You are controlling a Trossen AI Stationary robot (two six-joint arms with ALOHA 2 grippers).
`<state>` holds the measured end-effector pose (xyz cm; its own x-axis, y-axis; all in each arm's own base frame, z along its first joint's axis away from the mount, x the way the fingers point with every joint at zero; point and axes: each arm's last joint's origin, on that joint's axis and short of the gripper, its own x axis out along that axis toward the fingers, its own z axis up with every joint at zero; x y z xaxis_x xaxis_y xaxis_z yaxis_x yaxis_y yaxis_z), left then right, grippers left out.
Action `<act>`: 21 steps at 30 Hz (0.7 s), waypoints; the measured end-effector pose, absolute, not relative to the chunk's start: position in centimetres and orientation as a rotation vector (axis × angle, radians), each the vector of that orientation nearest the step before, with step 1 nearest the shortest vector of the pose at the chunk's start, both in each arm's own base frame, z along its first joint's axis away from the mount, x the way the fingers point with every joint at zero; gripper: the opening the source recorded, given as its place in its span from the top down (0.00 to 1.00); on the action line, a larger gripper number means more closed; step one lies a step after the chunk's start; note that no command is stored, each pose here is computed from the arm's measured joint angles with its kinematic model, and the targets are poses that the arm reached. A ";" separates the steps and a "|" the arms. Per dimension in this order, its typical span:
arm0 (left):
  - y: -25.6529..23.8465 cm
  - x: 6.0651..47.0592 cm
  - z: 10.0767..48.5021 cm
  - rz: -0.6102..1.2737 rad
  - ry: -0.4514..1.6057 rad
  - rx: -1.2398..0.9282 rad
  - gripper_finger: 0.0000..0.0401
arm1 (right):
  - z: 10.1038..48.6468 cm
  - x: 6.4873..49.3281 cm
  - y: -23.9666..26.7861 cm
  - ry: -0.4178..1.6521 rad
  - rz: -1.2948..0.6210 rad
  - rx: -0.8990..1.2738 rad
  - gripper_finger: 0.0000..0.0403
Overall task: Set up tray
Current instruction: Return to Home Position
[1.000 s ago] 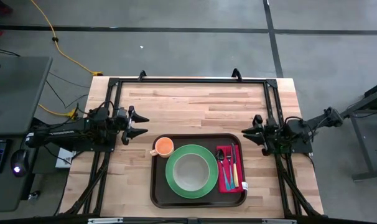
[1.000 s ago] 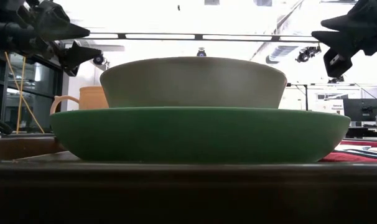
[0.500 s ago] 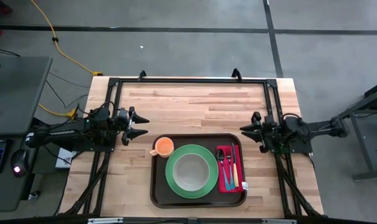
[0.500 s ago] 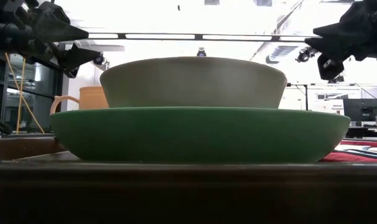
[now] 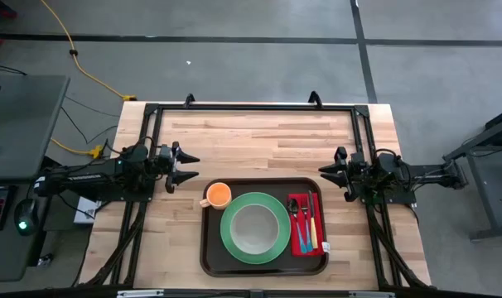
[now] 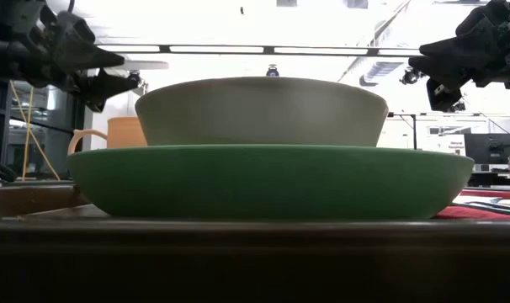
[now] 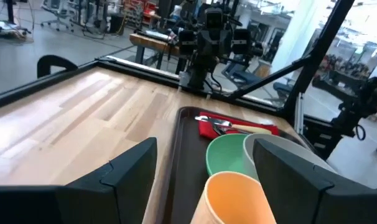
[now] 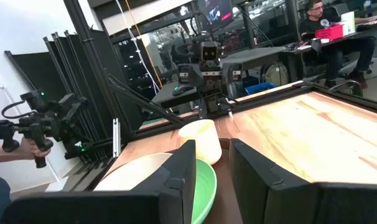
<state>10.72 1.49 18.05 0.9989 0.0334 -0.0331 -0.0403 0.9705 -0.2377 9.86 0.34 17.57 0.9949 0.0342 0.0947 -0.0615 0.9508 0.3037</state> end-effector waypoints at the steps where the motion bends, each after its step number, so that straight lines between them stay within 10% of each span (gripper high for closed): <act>1: 1.5 10.8 17.7 0.035 0.018 -0.245 0.27 | 17.6 9.9 0.3 -0.089 0.049 0.311 0.81; 21: 1.3 10.8 16.4 -0.028 0.070 -0.132 0.27 | 17.9 9.8 0.3 -0.115 0.062 0.447 0.81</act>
